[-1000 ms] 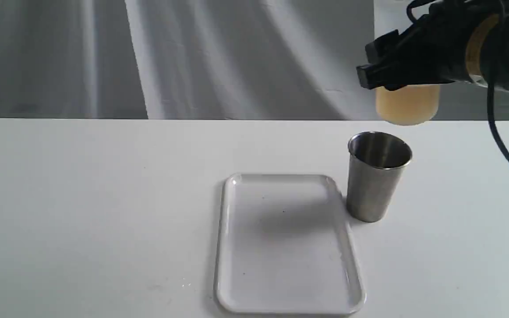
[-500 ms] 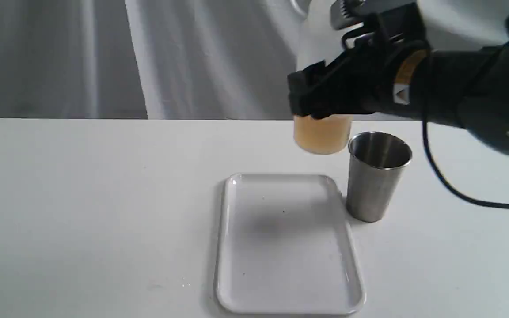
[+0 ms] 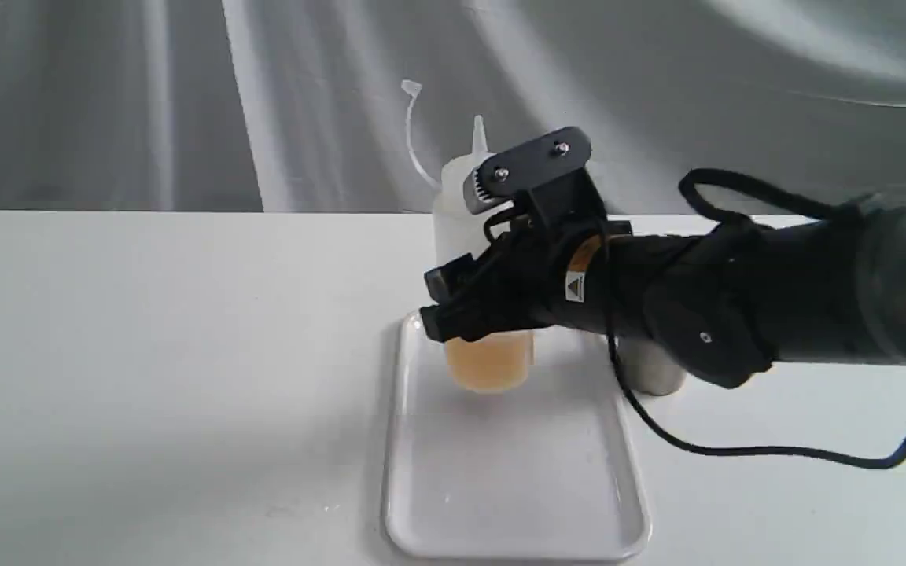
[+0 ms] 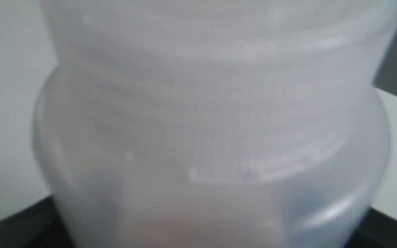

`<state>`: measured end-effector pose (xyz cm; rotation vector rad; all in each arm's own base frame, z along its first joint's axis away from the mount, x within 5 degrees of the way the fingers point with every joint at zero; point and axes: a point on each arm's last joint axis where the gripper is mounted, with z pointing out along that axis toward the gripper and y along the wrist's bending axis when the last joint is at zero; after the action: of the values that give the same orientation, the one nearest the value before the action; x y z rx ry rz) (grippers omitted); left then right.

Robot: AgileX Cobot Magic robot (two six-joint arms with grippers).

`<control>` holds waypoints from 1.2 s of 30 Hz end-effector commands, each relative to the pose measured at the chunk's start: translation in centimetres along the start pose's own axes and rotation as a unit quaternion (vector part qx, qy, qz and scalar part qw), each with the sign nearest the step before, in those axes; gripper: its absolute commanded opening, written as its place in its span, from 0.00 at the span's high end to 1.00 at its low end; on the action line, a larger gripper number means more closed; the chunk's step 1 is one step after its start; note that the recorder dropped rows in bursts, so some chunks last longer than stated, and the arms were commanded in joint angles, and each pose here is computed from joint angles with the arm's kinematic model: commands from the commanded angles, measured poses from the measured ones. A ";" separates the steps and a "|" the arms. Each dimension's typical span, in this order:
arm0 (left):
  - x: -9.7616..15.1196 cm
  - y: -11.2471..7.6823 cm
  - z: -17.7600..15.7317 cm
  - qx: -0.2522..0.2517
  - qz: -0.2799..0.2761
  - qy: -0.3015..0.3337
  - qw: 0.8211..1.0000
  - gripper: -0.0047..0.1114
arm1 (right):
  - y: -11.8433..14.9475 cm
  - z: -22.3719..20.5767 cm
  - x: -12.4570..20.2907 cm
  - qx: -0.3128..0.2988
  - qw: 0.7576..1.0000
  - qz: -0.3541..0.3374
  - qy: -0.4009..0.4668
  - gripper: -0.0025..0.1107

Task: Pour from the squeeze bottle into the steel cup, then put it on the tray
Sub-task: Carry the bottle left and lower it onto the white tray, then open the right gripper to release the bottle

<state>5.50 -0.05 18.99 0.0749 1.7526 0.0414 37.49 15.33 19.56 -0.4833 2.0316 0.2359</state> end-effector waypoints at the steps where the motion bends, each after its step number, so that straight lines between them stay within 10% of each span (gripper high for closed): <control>1: 0.1 0.0 0.0 -0.001 -0.002 -0.002 1.000 0.96 | 0.5 0.7 0.0 -0.006 1.000 0.005 -0.022 0.89; 36: 0.1 0.0 0.0 -0.001 -0.002 -0.002 1.000 0.96 | 0.9 1.8 4.5 -0.008 0.999 -0.025 0.035 0.89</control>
<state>5.50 -0.05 18.99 0.0749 1.7526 0.0414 36.61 15.60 14.22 -0.5666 2.1187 0.1991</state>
